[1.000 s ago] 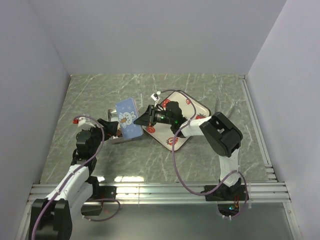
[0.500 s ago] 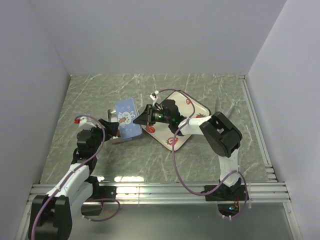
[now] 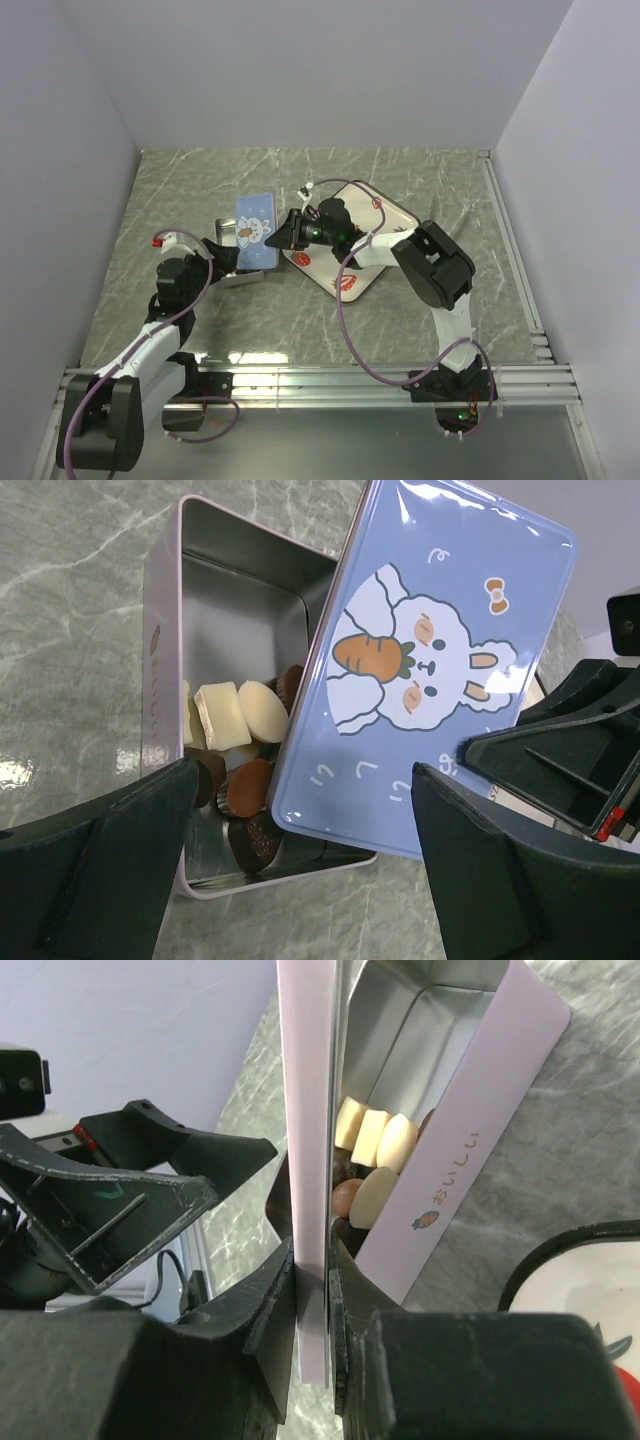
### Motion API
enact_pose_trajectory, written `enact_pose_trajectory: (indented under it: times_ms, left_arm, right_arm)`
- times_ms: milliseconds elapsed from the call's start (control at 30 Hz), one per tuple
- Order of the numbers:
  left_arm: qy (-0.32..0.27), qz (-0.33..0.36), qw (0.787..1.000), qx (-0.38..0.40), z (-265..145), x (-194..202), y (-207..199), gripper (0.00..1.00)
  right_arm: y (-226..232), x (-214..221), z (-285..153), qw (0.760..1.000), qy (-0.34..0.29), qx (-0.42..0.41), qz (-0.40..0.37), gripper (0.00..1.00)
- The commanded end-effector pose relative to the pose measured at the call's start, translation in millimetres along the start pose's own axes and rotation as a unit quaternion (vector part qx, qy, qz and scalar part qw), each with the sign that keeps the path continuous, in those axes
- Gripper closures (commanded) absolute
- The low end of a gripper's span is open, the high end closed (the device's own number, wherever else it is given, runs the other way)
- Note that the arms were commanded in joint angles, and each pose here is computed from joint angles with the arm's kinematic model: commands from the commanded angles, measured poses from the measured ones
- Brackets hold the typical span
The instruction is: Pack the chocolate
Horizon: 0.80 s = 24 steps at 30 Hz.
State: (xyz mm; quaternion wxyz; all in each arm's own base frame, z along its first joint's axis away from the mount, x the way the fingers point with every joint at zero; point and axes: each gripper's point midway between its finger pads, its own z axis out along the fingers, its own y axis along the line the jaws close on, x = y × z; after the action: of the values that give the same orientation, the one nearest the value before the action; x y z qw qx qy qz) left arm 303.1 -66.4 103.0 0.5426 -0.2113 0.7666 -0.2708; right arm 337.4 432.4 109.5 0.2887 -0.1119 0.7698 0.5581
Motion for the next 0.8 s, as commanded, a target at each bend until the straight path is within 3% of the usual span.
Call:
enact_pose_trajectory:
  times_ms: [0,767]
  left_arm:
    - [-0.031,0.010,0.999,0.035,3,-23,-21,0.07]
    - [-0.024,0.015,0.999,0.037,19,-26,-23,0.07]
  right_arm:
    - [-2,-6,7,1.000,-0.004,0.003,-0.018,0.78]
    - [-30,0,25,0.999,0.023,0.043,-0.020,0.75]
